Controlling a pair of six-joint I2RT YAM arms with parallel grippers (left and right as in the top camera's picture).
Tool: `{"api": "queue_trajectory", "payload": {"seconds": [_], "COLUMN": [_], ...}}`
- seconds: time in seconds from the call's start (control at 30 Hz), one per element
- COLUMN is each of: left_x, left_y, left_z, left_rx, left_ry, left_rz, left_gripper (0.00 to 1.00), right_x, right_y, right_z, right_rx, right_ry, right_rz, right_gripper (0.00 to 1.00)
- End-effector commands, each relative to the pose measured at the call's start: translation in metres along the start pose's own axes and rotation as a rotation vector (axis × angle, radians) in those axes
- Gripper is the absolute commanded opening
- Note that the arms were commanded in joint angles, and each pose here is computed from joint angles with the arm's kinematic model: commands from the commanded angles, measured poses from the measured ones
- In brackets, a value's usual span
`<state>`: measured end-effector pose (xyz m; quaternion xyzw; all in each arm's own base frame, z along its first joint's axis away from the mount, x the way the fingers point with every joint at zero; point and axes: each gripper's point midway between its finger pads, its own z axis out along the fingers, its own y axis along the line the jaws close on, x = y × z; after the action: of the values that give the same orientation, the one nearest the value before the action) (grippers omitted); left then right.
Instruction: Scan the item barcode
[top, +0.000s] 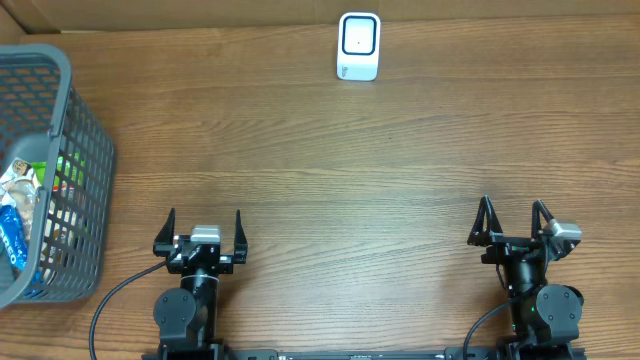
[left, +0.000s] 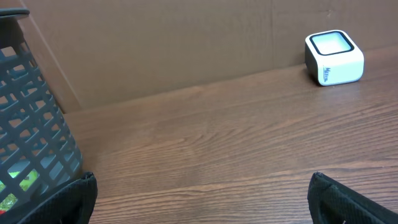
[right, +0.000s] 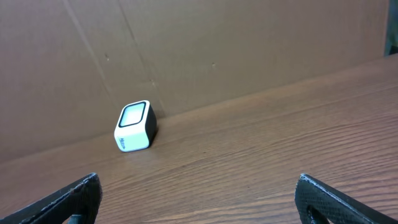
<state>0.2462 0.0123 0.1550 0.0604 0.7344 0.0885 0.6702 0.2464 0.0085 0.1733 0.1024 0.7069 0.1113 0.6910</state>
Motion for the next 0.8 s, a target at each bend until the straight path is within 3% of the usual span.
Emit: {"api": "queue_trajectory", "payload": {"seconds": [0.0,0.77], "left_x": [-0.0008,-0.0008], "left_y": [0.0004,0.0004], "left_z": [-0.0004,-0.0004], "left_rx": [-0.006,-0.006], "left_ry": [-0.008,-0.008], "left_rz": [0.011,0.071], "left_gripper": [1.0,1.0], "right_x": [0.0015,0.0015], "right_y": [-0.0006,-0.0006], "right_z": [0.0,0.0], "right_rx": [-0.002,-0.002], "right_ry": [-0.004,-0.004], "right_rz": [0.0,0.001], "right_gripper": [1.0,1.0]}}
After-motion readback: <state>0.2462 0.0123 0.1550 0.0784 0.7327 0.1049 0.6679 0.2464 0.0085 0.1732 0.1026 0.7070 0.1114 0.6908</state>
